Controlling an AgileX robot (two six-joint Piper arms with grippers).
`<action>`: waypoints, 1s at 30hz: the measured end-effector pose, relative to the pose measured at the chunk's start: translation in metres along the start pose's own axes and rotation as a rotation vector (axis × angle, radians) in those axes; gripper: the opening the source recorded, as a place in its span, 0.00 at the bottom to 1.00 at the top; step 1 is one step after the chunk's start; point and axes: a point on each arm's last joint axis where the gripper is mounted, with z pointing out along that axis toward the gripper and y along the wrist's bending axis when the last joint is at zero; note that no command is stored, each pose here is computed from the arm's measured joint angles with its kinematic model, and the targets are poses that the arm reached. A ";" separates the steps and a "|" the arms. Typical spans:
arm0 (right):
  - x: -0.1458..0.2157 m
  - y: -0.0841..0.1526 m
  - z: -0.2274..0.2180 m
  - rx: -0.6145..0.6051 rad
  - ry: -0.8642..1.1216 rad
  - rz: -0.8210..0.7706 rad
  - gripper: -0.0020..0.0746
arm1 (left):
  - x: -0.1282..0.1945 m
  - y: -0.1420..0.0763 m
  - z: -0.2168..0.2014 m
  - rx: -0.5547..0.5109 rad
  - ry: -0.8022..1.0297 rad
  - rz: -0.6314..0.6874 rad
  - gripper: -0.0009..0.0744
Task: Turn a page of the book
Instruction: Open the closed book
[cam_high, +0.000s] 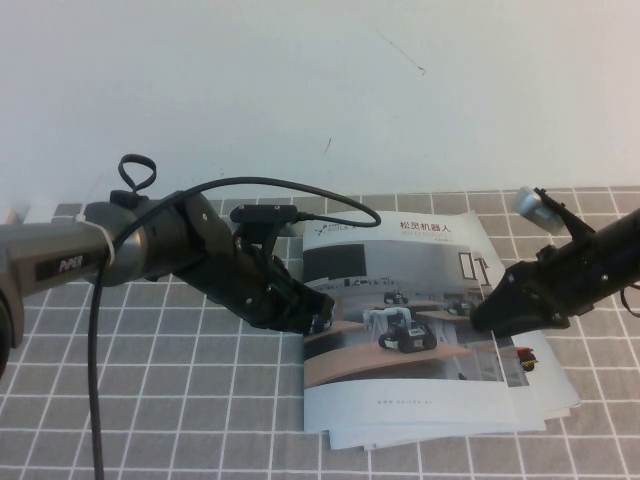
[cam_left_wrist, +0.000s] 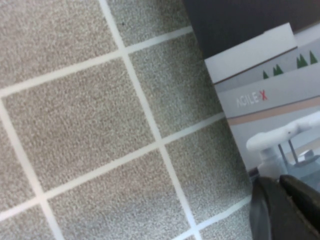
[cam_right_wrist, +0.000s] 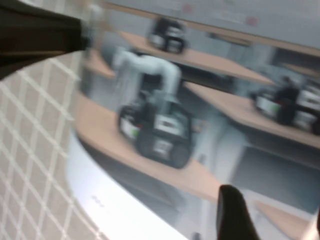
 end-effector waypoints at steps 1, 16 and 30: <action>0.001 -0.002 0.000 0.019 0.007 0.014 0.48 | 0.000 0.000 0.001 0.000 0.002 -0.001 0.01; 0.004 0.006 0.014 0.082 0.070 -0.003 0.48 | 0.000 0.001 0.003 0.011 -0.003 -0.022 0.01; -0.004 0.029 0.022 -0.090 0.004 -0.023 0.48 | -0.001 0.000 0.003 0.026 -0.015 -0.029 0.01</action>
